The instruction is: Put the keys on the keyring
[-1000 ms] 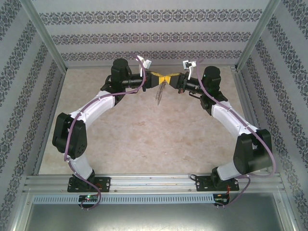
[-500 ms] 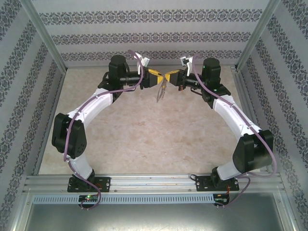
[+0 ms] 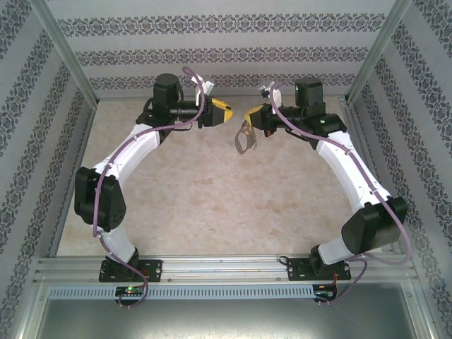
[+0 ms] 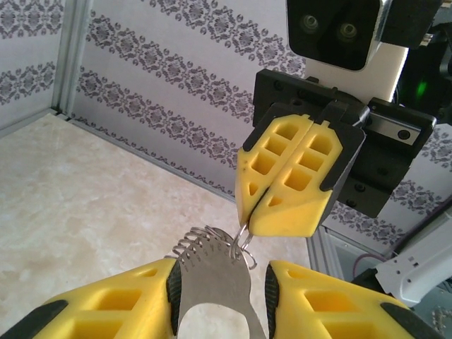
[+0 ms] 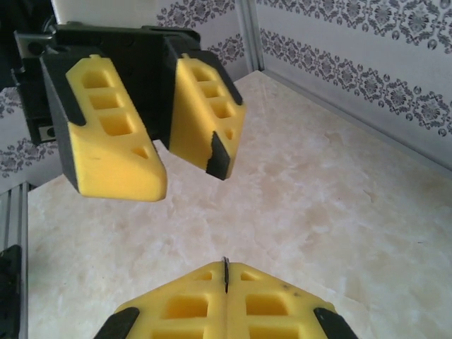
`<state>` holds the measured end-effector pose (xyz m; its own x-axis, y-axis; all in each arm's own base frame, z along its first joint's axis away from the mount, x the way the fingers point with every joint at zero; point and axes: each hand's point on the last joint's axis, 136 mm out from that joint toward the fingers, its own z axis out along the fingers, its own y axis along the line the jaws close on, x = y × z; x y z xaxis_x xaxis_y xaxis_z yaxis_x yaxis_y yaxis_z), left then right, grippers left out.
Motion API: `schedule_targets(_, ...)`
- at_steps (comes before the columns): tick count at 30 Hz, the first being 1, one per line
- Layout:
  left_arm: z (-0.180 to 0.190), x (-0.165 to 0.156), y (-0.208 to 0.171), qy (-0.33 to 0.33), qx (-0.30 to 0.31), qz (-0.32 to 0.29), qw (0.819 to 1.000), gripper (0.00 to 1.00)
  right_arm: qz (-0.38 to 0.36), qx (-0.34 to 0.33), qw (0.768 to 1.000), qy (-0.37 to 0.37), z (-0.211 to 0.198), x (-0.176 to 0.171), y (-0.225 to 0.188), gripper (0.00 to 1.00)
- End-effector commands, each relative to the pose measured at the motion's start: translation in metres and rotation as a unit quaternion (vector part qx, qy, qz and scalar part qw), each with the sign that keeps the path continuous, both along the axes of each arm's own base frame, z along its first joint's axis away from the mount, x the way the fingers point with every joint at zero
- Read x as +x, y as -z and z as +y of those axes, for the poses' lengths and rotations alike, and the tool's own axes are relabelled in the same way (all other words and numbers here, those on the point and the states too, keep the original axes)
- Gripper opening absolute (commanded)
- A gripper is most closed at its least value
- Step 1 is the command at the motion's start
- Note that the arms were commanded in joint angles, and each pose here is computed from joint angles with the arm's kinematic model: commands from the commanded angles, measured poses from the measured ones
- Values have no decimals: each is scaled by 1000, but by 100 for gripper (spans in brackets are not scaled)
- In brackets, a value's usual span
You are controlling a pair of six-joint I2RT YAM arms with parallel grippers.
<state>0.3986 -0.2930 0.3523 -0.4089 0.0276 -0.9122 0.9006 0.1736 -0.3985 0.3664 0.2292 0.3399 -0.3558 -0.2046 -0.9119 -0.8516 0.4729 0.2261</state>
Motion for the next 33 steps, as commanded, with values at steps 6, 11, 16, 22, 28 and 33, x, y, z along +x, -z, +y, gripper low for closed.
schedule_targets(6,-8,-14,6,61,0,4,998,37,1,-14,999,-50,14,-11,-5,0)
schedule_targets(11,-15,-23,11,81,4,6,997,37,6,-18,998,-56,15,-11,-4,0)
schedule_targets(16,-22,-26,16,90,6,8,996,37,9,-16,998,-60,17,-11,-4,0)
schedule_targets(22,-29,-25,20,96,7,11,995,37,11,-13,998,-64,18,-13,-3,0)
schedule_targets(28,-33,-24,20,98,7,9,995,37,12,-12,998,-67,18,-14,-2,0)
schedule_targets(33,-35,-26,19,103,5,6,995,35,12,-11,998,-68,18,-14,-1,0)
